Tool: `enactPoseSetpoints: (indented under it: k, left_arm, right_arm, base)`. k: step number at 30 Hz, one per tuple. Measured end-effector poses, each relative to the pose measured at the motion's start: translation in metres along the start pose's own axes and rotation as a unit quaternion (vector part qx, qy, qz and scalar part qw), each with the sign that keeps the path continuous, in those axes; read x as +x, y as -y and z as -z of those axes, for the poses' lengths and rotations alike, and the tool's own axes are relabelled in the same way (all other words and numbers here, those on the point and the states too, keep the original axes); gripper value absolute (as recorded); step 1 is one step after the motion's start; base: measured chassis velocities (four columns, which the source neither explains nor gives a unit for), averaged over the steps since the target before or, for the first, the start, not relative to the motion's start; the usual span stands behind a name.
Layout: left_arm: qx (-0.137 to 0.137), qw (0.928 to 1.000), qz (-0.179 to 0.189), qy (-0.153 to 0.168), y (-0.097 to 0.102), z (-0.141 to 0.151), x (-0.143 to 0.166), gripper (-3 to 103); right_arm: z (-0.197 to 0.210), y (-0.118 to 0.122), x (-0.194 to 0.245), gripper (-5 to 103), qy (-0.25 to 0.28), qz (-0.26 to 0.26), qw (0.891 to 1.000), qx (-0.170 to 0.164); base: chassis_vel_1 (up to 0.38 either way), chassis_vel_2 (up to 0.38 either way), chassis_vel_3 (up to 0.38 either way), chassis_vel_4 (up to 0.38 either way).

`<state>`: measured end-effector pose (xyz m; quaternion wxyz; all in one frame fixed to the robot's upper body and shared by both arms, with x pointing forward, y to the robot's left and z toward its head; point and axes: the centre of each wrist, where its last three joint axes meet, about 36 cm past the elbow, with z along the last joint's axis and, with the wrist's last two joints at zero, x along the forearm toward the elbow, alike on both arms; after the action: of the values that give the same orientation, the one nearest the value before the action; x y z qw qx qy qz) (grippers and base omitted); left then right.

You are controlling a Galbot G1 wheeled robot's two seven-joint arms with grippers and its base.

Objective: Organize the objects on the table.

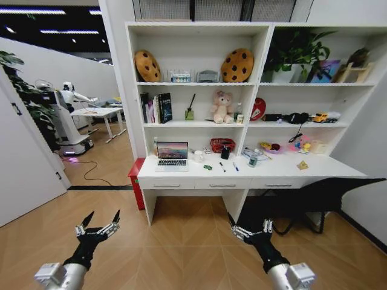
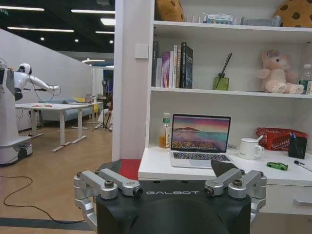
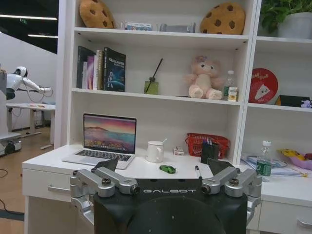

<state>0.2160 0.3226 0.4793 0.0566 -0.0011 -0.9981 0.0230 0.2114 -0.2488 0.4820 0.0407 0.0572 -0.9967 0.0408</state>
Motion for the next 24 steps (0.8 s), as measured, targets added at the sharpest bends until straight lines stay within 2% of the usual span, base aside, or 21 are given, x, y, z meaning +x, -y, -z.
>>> enactPoseSetpoints:
  k: [9,24]
  left_arm:
    - [0.010,0.9996,0.009,0.023,-0.008,-0.008,-0.007,100]
    - [0.001,0.9996,0.014,0.024,-0.012,-0.011,-0.013,100]
  right_arm:
    - [-0.014,0.013,-0.012,100,-0.012,-0.022,1.000,0.007]
    - [-0.020,0.015,-0.022,100,-0.016,-0.039,0.999,0.004]
  base:
    - [0.000,0.000,0.000,0.000]
    - [0.000,0.000,0.000,0.000]
